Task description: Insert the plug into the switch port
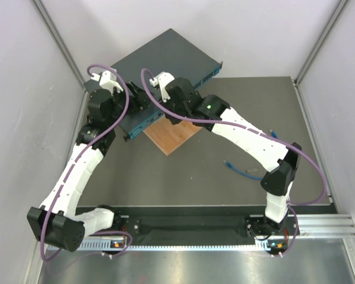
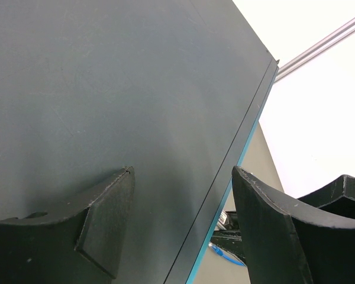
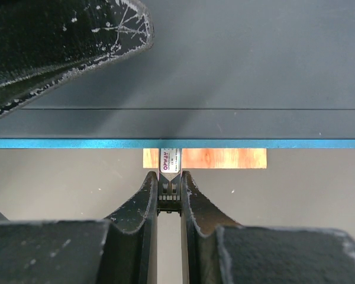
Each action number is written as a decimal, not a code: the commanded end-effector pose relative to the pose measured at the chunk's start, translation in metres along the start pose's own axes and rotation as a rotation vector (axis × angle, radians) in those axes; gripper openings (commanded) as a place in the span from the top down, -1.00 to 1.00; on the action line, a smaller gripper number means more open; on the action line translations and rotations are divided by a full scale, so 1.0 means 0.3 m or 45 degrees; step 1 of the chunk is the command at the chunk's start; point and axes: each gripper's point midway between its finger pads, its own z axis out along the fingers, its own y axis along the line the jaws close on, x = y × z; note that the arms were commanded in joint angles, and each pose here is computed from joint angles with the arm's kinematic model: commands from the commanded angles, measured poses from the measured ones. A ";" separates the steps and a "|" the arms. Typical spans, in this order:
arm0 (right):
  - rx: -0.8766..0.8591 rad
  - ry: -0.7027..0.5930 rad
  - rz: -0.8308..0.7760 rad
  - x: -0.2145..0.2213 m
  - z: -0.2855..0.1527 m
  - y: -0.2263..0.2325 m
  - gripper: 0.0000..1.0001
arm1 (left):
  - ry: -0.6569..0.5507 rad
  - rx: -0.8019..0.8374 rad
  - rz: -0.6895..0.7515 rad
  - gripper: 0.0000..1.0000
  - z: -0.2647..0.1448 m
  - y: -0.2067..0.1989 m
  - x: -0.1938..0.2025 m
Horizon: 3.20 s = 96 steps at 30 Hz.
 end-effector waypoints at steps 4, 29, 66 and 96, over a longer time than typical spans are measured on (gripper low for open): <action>-0.046 -0.498 0.066 -0.334 0.020 0.039 0.71 | 0.104 -0.061 -0.033 -0.44 0.016 0.056 0.083; -0.251 -0.132 -0.080 -0.015 -0.169 -0.077 -0.26 | 0.117 -0.059 -0.012 -0.43 0.017 0.057 0.084; -0.325 -0.149 -0.030 -0.121 -0.021 -0.005 0.35 | 0.120 -0.055 -0.023 -0.42 0.023 0.058 0.086; -0.325 -0.129 -0.197 -0.055 -0.119 -0.017 -0.22 | 0.121 -0.053 -0.017 -0.42 0.019 0.056 0.084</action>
